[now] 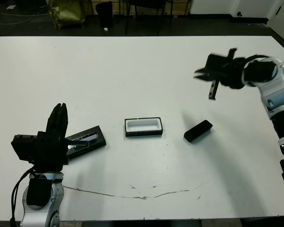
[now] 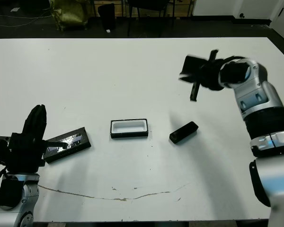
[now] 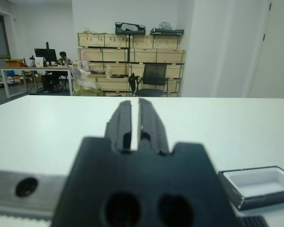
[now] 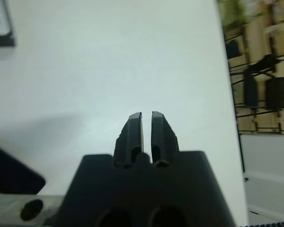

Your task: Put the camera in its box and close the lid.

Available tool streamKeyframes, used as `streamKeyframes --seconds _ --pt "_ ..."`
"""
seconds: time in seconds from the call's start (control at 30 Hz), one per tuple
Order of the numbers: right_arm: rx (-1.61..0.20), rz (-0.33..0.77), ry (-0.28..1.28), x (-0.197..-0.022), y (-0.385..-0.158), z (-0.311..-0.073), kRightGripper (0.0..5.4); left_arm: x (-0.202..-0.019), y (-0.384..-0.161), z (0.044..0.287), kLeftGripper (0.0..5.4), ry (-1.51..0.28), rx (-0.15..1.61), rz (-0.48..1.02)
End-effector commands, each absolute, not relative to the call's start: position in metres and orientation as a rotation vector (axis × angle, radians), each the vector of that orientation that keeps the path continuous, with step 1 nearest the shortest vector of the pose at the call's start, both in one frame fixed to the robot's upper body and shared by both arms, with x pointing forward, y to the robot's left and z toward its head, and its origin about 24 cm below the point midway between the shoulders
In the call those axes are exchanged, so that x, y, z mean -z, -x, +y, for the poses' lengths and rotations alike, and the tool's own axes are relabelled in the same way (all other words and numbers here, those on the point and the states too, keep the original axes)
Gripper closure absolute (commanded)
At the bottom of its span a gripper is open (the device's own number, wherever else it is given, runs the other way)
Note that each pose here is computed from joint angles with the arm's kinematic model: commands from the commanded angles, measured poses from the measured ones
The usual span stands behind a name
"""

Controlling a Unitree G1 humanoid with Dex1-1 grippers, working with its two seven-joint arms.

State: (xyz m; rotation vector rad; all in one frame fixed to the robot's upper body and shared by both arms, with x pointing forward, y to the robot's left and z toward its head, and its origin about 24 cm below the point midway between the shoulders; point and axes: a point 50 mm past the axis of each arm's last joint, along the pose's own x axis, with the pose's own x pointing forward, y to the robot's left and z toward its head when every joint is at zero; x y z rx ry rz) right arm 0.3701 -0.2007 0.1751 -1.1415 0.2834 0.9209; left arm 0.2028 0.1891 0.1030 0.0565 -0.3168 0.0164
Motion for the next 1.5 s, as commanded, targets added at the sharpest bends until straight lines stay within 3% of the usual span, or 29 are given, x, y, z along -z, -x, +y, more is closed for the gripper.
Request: streamKeyframes --seconds 0.03,0.47,0.93,1.5 --pt "-0.929 0.390 1.119 -0.163 -0.367 -0.206 5.40 -0.099 -0.203 0.191 5.37 -0.074 -0.016 -0.289" --pt "-0.972 0.506 1.172 -0.138 -0.356 -0.204 5.40 -0.098 -0.201 0.191 5.37 -0.069 -0.014 -0.287" --pt "-1.032 0.526 1.178 -0.119 -0.347 -0.207 5.40 -0.096 -0.200 0.189 5.37 -0.063 -0.017 -0.284" --pt "-1.060 0.553 1.143 -0.118 -0.344 -0.214 5.40 -0.095 -0.200 0.189 5.37 -0.065 -0.013 -0.287"
